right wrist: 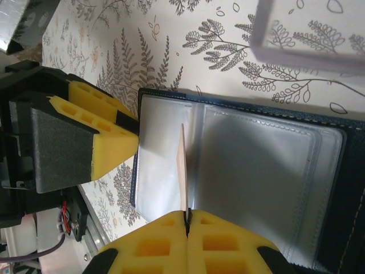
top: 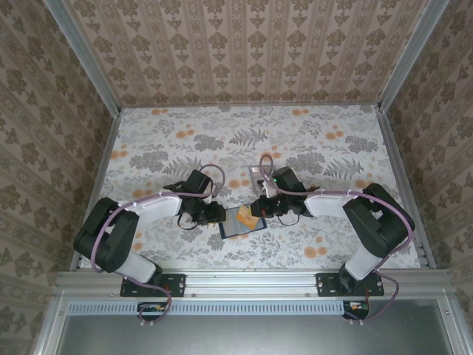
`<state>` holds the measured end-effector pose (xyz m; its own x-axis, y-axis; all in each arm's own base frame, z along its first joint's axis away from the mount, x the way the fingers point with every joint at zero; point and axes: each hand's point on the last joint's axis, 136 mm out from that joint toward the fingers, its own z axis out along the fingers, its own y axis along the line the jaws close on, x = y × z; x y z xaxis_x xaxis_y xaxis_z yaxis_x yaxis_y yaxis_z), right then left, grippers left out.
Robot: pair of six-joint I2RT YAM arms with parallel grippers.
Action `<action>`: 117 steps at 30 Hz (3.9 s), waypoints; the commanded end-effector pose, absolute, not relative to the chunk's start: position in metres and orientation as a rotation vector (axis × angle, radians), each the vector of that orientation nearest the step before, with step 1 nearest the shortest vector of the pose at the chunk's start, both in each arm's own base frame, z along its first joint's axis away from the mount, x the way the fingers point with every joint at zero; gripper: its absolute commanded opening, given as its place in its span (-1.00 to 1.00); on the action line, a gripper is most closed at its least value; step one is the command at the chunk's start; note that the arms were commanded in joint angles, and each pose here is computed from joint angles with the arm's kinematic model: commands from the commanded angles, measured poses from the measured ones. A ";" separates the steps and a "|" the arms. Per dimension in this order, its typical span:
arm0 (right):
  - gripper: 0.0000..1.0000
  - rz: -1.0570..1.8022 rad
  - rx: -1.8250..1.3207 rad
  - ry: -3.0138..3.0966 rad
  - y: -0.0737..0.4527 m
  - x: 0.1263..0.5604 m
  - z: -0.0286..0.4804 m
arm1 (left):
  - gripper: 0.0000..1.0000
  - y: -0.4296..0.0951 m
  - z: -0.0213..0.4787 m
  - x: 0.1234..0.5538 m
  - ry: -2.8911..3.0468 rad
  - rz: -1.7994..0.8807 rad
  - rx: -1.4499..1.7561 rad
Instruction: Put the credit cards into the card holder
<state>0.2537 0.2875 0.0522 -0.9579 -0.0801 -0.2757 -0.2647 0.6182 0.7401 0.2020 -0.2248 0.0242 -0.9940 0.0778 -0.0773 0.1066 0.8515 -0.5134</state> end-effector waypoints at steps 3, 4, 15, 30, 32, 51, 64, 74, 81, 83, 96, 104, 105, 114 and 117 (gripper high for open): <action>-1.00 1.233 -0.229 2.620 0.280 0.253 0.049 | -0.35 -0.217 0.008 0.197 3.022 -0.767 0.075; -1.00 1.227 -0.232 2.621 0.279 0.252 0.049 | -0.35 -0.214 0.006 0.197 3.024 -0.744 0.073; -1.00 1.212 -0.190 2.635 0.268 0.249 0.049 | -0.48 -0.203 0.000 0.192 3.072 -0.704 0.044; -0.98 1.332 -0.104 2.568 0.291 0.261 0.051 | -0.58 -0.202 0.000 0.199 3.040 -0.702 0.033; -0.92 1.325 -0.099 2.569 0.293 0.263 0.048 | -0.59 -0.197 -0.003 0.200 3.045 -0.666 0.029; -0.33 1.051 -0.134 2.683 0.282 0.247 0.031 | -0.67 -0.196 -0.004 0.202 3.055 -0.676 0.009; -0.79 1.031 -0.259 2.724 0.289 0.231 0.034 | -0.69 -0.203 0.000 0.203 3.029 -0.726 0.042; -0.41 0.961 -0.361 2.717 0.296 0.221 0.043 | -0.69 -0.204 0.001 0.203 3.021 -0.731 0.052; -0.19 0.801 -0.361 2.719 0.277 0.226 0.055 | -0.69 -0.206 0.003 0.204 3.008 -0.742 0.062; -0.13 0.796 -0.365 2.726 0.277 0.226 0.051 | -0.69 -0.207 0.003 0.203 3.003 -0.753 0.061; -0.23 0.774 -0.337 2.796 0.289 0.232 0.026 | -0.68 -0.209 0.002 0.204 2.996 -0.764 0.068; -0.59 0.818 -0.346 2.785 0.300 0.237 0.028 | -0.68 -0.208 -0.001 0.199 3.005 -0.763 0.070; -0.65 0.816 -0.344 2.782 0.301 0.238 0.028 | -0.68 -0.208 0.000 0.199 3.004 -0.760 0.077; -0.94 0.784 -0.301 2.770 0.297 0.243 0.028 | -0.69 -0.206 -0.002 0.199 3.016 -0.740 0.085; -1.00 0.781 -0.276 2.764 0.297 0.245 0.028 | -0.69 -0.207 -0.002 0.198 3.011 -0.755 0.080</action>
<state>0.2406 0.2975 0.0309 -0.9485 -0.1376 -0.2854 -0.2707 0.8197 0.5048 0.2103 -0.2216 0.0173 -0.9959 0.0365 -0.0824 0.0751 0.8415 -0.5350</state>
